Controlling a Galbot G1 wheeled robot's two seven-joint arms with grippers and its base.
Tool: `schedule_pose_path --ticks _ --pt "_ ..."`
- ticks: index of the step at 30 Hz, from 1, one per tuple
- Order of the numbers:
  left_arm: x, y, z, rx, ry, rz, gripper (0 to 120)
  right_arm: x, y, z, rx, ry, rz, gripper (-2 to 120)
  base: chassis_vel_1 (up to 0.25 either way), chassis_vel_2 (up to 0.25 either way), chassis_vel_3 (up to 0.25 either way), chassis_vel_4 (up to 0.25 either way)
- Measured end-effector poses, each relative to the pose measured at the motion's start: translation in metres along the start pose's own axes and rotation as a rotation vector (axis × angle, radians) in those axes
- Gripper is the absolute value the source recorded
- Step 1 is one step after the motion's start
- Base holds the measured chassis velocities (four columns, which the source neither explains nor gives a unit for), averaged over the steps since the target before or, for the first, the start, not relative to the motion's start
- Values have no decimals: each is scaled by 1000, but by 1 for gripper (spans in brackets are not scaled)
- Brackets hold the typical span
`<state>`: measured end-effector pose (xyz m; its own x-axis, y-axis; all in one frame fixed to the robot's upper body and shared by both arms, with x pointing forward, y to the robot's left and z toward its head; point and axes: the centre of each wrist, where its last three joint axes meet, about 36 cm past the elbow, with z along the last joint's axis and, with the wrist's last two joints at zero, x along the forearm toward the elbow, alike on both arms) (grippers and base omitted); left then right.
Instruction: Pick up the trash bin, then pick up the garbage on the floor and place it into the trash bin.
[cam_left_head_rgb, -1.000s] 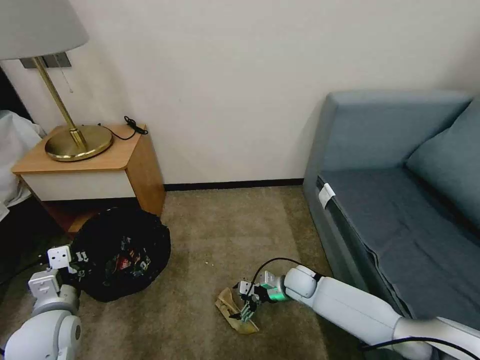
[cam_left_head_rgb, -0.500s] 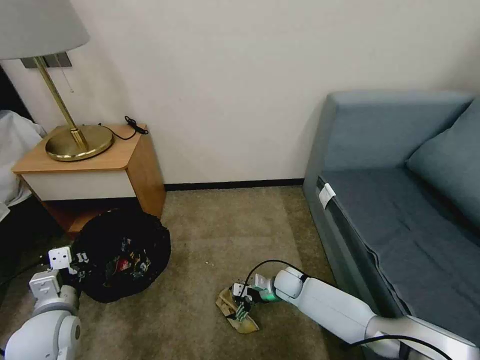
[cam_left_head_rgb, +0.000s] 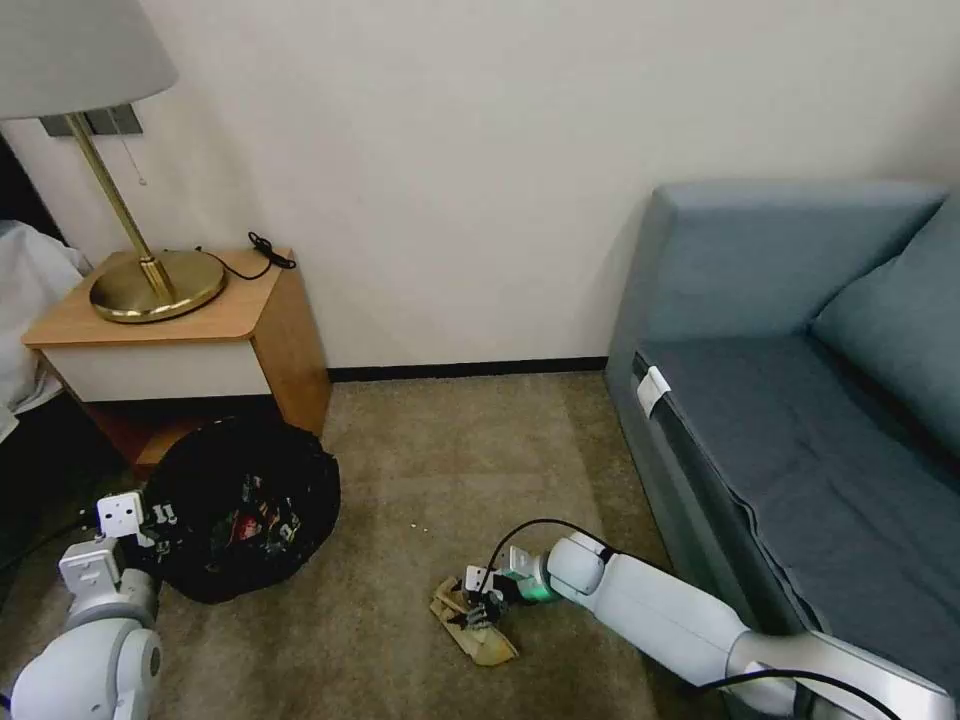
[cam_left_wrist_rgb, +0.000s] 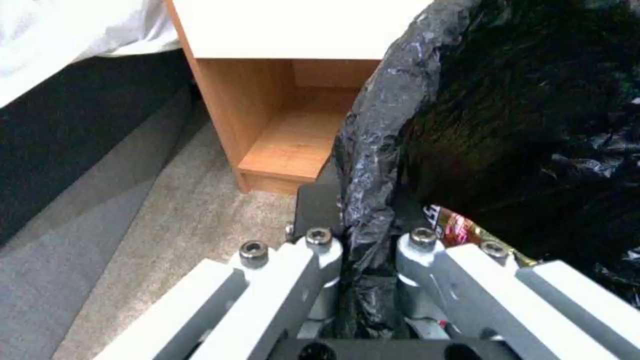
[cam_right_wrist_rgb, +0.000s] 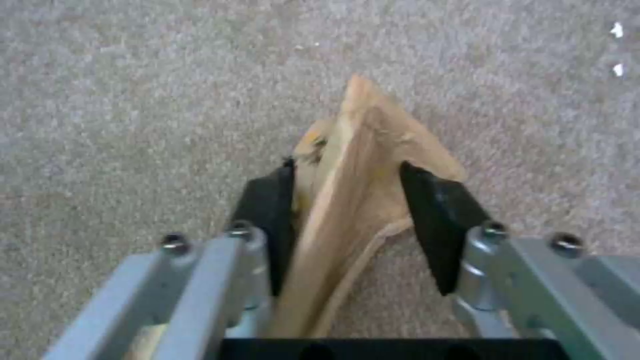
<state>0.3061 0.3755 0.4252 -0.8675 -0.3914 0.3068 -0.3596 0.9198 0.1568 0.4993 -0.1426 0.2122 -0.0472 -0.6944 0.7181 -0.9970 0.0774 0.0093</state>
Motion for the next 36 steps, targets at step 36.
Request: schedule_pose_path --ticks 36 --pt "-2 7 -3 -11 -16 8 4 55 -50 -40 10 -172 105 0 0 0 0 0"
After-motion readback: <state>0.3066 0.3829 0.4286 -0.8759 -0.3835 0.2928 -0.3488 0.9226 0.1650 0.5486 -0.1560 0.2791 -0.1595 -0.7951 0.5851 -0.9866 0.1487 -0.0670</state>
